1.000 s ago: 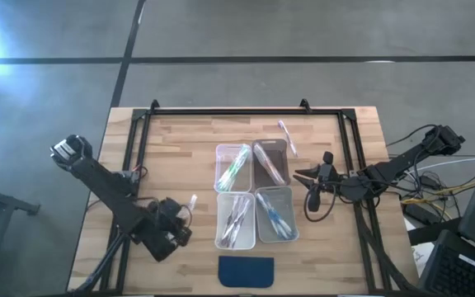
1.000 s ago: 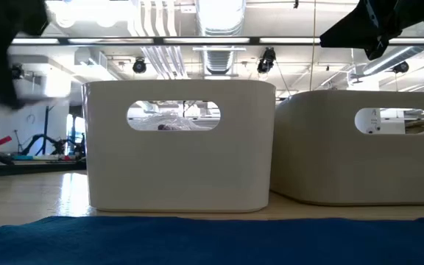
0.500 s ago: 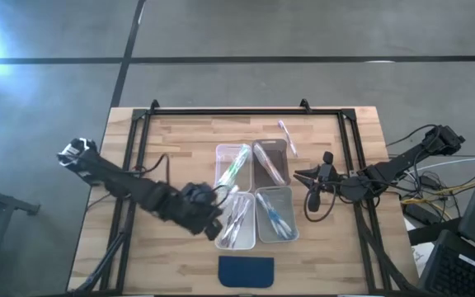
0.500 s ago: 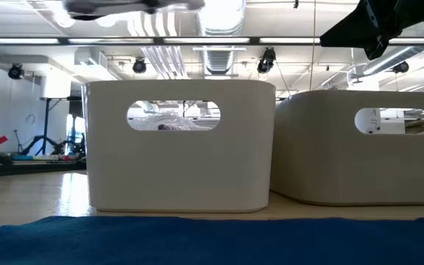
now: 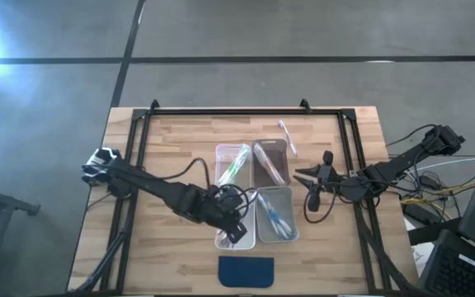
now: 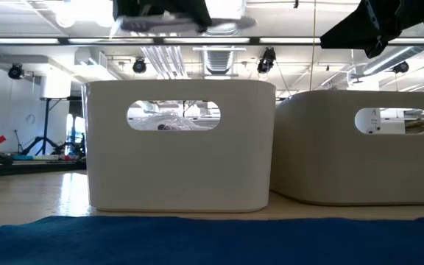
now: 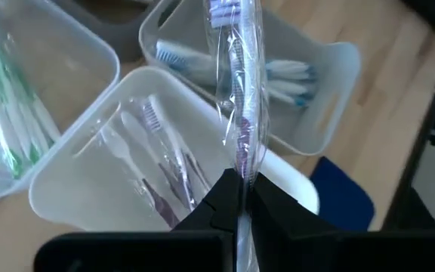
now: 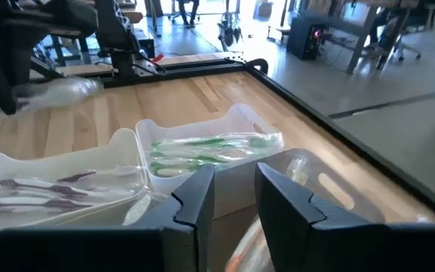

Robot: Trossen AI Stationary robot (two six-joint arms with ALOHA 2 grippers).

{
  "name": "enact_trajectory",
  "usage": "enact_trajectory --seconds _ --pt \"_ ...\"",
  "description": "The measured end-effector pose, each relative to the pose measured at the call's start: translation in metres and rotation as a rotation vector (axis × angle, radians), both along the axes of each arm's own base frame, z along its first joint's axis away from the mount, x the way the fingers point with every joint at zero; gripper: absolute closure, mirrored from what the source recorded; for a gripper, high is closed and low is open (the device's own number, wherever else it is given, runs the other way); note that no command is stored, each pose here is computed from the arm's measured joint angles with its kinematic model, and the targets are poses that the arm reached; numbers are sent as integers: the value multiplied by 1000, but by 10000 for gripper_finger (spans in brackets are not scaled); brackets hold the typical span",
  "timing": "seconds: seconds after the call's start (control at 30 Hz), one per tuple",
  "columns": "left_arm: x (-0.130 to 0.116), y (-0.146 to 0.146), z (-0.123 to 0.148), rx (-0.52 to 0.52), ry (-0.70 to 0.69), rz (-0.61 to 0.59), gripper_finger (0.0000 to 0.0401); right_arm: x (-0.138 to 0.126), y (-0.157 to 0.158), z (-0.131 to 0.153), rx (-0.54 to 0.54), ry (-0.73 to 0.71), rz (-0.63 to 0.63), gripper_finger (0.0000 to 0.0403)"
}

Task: Pick & Place Toothbrushes
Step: Put the violet toothbrush into the white bin

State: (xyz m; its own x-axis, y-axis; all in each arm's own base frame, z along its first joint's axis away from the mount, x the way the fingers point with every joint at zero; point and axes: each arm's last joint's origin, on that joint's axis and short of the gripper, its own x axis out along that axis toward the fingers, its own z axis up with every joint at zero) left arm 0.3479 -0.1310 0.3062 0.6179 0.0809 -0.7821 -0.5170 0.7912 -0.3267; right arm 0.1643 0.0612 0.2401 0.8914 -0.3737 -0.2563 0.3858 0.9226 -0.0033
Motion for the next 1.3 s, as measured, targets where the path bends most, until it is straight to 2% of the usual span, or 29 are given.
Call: enact_trajectory --seconds 0.2,0.33,0.73,0.97,1.3 --pt "9 -3 -28 -27 61 81 382 0 0 11 -59 -1 22 300" --pt "17 -2 -41 -52 81 139 382 -7 -4 20 -82 37 28 309" --pt "25 9 -43 -134 54 277 382 -36 -19 24 -106 114 23 354" --pt "25 10 -45 -153 54 306 382 -44 -23 24 -108 116 20 364" --pt "31 4 -78 -179 166 249 382 -44 -23 24 -101 110 16 347"
